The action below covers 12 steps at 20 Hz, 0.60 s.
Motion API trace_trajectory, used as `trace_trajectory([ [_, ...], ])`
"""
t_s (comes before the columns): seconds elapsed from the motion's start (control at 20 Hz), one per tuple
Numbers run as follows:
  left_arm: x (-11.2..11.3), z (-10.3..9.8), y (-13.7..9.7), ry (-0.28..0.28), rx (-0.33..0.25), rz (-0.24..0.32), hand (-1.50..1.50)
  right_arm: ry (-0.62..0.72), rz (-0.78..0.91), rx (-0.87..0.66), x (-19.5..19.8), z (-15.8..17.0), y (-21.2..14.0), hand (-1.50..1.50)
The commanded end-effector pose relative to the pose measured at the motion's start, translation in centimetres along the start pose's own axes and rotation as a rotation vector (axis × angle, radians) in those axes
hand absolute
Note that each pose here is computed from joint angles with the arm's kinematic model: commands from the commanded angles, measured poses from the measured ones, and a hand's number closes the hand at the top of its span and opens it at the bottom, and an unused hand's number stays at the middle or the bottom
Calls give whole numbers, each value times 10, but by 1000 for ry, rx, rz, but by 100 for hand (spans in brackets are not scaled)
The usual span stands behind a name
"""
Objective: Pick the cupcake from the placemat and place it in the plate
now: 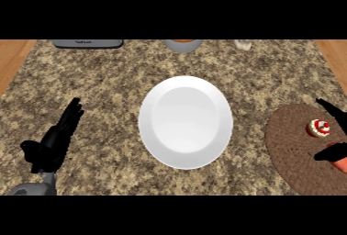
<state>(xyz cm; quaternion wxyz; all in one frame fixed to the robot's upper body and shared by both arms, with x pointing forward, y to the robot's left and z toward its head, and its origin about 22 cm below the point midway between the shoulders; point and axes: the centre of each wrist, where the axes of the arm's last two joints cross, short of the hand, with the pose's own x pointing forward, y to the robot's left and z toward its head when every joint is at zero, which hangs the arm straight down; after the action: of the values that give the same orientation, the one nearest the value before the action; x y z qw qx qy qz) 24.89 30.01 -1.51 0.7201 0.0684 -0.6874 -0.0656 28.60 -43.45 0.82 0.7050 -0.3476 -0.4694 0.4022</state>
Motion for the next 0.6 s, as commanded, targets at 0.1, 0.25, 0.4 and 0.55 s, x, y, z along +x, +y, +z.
trace_trajectory([
  [0.1,11,-20,-10,-1,-7,9,0,-93,17,102,0,-13,4,150],
  [0.25,-1,-5,-5,12,-23,0,0,-107,15,71,1,-19,38,150],
  [0.4,-8,-14,7,0,-1,-1,0,-150,2,47,-9,-10,20,150],
  [0.55,9,-6,2,0,0,-3,0,-186,19,-7,-16,-5,19,150],
])
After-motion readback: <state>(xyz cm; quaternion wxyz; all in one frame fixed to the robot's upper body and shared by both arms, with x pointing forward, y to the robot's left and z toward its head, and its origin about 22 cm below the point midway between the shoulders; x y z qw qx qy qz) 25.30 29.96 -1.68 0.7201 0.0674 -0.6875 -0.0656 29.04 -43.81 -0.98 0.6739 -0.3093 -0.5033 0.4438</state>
